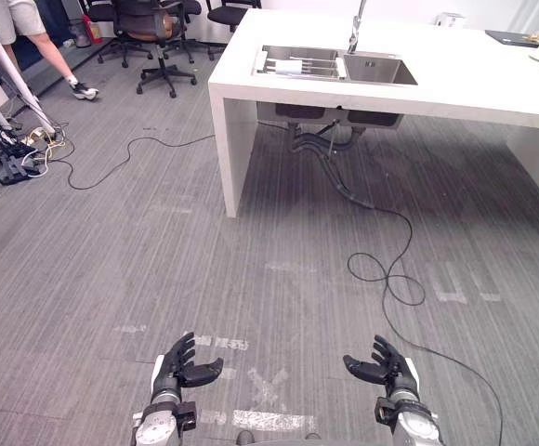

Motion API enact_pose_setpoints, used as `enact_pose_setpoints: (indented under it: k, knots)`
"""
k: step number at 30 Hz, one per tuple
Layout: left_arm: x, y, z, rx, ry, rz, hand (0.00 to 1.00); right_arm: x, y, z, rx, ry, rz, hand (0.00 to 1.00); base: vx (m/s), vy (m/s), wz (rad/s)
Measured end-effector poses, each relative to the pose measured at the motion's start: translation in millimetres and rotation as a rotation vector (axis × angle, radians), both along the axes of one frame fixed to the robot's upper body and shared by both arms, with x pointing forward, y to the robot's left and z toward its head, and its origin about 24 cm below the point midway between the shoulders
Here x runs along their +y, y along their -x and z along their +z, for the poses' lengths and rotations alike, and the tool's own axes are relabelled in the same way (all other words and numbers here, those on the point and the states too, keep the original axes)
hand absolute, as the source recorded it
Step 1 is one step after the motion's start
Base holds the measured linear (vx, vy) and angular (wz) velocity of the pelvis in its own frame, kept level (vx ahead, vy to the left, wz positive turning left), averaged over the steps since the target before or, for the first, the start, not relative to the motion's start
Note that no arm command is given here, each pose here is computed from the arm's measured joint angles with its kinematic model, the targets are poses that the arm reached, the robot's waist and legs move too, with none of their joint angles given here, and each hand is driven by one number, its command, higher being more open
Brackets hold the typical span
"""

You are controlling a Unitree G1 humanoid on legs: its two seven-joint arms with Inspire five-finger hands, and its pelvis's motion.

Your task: Walk over to the sink, pick up the cup, carry it to the dishwasher, place the cup inside the dishwasher, then close the dishwasher door

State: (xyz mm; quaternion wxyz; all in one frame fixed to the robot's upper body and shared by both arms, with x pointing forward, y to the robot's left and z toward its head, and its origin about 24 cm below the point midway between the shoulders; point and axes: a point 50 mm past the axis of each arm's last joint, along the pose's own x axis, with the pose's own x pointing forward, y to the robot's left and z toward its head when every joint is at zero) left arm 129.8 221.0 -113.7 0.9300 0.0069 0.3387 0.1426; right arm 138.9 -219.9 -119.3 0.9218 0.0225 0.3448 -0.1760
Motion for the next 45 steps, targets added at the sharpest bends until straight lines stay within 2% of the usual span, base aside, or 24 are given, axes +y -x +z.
enact_pose_setpoints:
  k: [8, 19, 33, 39, 45]
  knots:
    - [12.4, 18.0, -10.8, 0.081, -0.004, 0.074, 0.9, -8.9, 11.7, -2.8, 0.025, 0.005, -0.044, 0.9, 0.0, 0.0, 0.0]
    - [12.1, 32.1, -20.5, 0.153, 0.005, 0.085, 0.9, -14.6, 29.0, -14.2, 0.118, 0.005, -0.05, 0.9, -0.02, -0.015, 0.0]
    - [7.4, 31.2, -21.5, 0.154, 0.015, 0.072, 0.9, -14.9, 32.1, -16.5, 0.131, -0.015, -0.077, 0.9, 0.0, -0.002, -0.01]
    - [6.1, 28.7, -20.2, 0.141, 0.018, 0.07, 0.9, -24.2, 17.7, -10.0, 0.085, -0.007, -0.125, 0.9, 0.04, 0.016, -0.3]
    - [-2.6, 9.4, -9.9, 0.061, 0.021, 0.016, 0.9, -32.8, 15.3, -4.8, 0.068, 0.02, -0.151, 0.9, 0.15, 0.047, -0.05]
